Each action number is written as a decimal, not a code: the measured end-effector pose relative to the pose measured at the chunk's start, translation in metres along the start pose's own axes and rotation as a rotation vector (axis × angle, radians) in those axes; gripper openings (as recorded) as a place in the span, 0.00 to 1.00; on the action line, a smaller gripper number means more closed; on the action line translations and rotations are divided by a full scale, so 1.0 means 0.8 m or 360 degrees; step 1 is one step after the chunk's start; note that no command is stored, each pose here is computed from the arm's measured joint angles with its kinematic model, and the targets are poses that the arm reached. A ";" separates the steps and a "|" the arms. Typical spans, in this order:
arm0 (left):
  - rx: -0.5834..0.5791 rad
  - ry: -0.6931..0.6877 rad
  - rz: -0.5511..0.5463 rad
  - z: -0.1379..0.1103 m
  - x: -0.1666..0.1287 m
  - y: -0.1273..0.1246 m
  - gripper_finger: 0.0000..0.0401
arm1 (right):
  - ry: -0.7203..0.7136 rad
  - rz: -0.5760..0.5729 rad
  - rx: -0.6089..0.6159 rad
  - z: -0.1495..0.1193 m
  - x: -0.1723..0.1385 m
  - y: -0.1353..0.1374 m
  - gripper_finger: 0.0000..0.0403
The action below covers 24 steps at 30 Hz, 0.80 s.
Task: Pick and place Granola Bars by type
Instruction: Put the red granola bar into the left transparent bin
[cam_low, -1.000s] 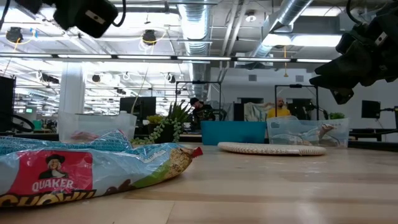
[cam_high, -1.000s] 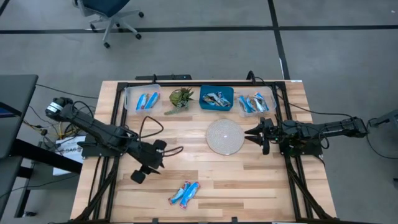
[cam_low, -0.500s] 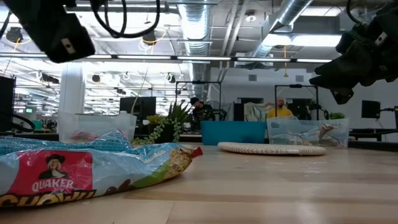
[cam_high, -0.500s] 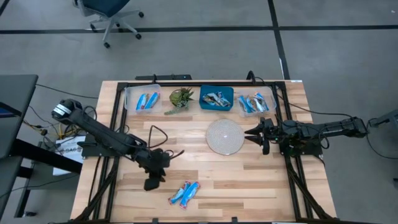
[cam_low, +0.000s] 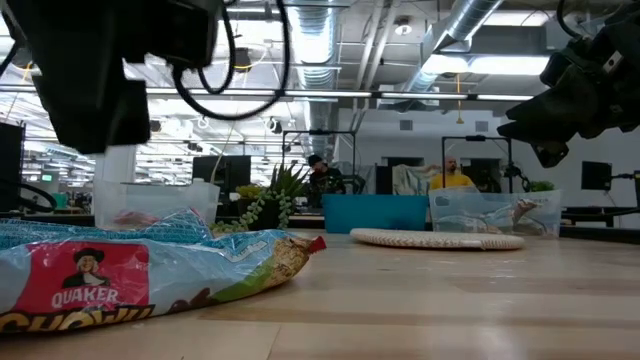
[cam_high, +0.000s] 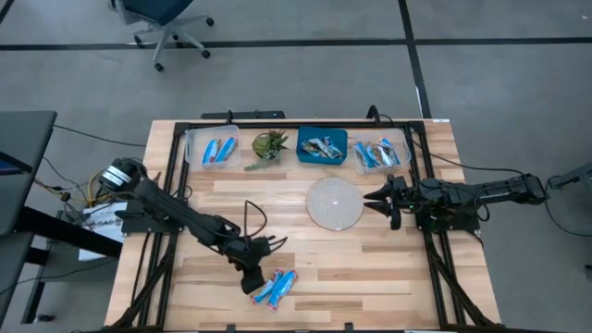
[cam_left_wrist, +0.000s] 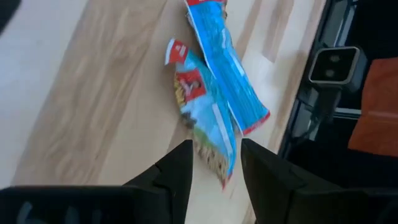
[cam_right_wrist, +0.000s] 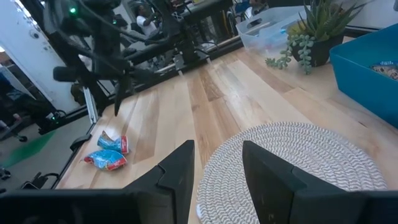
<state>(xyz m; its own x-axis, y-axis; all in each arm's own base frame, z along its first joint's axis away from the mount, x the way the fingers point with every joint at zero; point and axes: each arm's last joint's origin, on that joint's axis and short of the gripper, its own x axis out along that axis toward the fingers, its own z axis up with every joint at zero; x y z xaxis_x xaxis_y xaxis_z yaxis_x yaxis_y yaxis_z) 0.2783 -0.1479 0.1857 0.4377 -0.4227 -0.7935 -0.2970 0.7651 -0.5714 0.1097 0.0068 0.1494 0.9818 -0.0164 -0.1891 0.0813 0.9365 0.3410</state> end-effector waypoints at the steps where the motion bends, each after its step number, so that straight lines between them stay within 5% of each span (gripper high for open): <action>1: -0.0003 0.0005 0.0005 0.001 0.006 -0.001 0.32 | 0.0002 -0.0001 0.0000 0.000 0.000 0.000 0.32; 14: 0.0008 0.0104 0.0012 0.002 0.055 -0.019 0.33 | -0.0002 0.0001 0.0000 0.000 0.000 0.000 0.32; 24: -0.0009 0.0106 0.0053 0.000 0.067 -0.018 0.47 | -0.0001 0.0000 0.0000 0.000 0.000 0.000 0.32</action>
<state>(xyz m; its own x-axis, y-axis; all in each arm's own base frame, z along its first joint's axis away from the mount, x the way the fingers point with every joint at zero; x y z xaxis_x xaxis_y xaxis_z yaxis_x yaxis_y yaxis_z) 0.3054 -0.1813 0.1514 0.3702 -0.4285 -0.8242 -0.3156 0.7765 -0.5454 0.1097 0.0068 0.1495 0.9819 -0.0167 -0.1888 0.0815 0.9365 0.3411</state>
